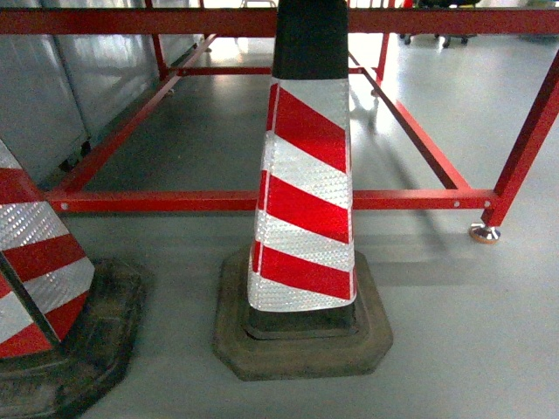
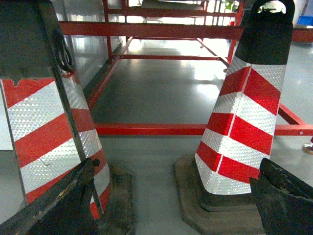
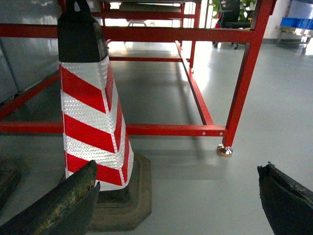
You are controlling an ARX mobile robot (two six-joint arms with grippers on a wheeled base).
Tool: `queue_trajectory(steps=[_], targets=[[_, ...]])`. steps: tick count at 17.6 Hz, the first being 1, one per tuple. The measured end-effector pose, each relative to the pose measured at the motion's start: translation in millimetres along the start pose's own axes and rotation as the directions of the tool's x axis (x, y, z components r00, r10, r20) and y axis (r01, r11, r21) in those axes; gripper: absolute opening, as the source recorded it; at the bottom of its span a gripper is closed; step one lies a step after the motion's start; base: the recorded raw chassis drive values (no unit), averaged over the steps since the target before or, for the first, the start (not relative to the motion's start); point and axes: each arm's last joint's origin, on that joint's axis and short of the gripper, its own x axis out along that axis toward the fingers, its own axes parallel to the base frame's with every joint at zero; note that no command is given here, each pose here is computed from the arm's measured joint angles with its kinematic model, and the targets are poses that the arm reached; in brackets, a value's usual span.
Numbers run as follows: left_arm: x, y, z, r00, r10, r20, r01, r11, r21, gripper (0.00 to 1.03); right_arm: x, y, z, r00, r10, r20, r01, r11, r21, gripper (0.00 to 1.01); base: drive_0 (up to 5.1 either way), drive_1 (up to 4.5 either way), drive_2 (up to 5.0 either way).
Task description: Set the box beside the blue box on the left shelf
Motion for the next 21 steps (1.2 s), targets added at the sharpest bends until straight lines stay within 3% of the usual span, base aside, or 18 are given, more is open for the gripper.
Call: queue_trajectory(steps=[21], targets=[[0.0,0.1,-0.1,1.0,0.002,-0.001,-0.002,1.0,0.0,0.98,0.0,0.0,-0.1,1.0,0.0,-0.002,0.0,1.0,0.0,0.98,0.0,0.0,0.0]])
